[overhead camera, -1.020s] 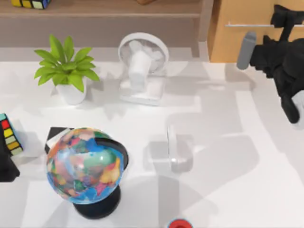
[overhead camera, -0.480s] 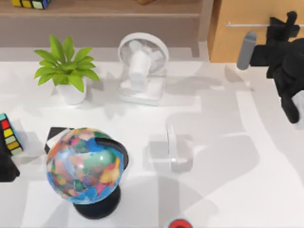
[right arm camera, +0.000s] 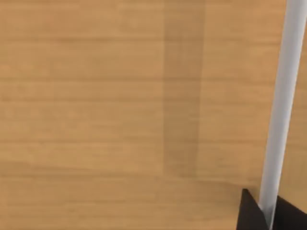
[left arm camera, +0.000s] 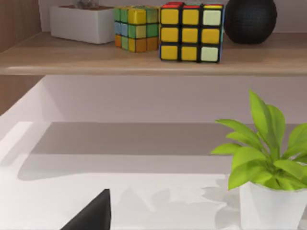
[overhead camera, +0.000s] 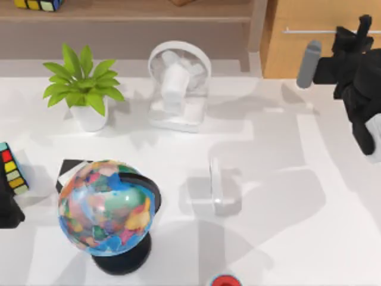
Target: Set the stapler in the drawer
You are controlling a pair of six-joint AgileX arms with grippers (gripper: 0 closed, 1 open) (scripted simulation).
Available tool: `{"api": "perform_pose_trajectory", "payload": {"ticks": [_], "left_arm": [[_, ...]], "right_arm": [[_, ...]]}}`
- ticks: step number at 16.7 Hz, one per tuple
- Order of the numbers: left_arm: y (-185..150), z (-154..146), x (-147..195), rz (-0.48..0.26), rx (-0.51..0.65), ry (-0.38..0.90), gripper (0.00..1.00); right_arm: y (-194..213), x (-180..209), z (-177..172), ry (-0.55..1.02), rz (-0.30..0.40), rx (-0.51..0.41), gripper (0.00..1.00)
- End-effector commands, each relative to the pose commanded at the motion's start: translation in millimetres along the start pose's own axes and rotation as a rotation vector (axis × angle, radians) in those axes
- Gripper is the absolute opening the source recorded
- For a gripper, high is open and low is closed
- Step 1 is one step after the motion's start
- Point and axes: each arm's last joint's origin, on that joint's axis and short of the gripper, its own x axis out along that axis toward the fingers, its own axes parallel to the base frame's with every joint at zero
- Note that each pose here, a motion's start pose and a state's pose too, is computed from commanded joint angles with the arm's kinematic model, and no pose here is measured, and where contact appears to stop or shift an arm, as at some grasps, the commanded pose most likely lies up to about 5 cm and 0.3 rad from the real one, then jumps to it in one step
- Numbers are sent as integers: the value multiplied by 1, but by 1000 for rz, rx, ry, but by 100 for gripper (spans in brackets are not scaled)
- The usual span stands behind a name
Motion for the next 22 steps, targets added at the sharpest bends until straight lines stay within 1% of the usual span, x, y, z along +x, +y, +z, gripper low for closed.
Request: {"api": "perform_pose_trajectory", "payload": {"ticks": [3,6,10,13,17,20,22], "left_arm": [[0,0,0,0,0,0,100],[0,0,0,0,0,0,100],[0,0,0,0,0,0,100],[0,0,0,0,0,0,100],[0,0,0,0,0,0,100],[0,0,0,0,0,0,100],[0,0,0,0,0,0,100]], "right_arm": [[0,-1,1,-1,3,2,0],[-6,-15,2,-1,-24,8,0],[6,-51,0,-2,24,0,0],[1,-64,1,-2,6,2,0],[2,-63,0,2,6,2,0],[-2,-79,1,3,-13,8,0],[5,-97,0,0,20,0,0]]}}
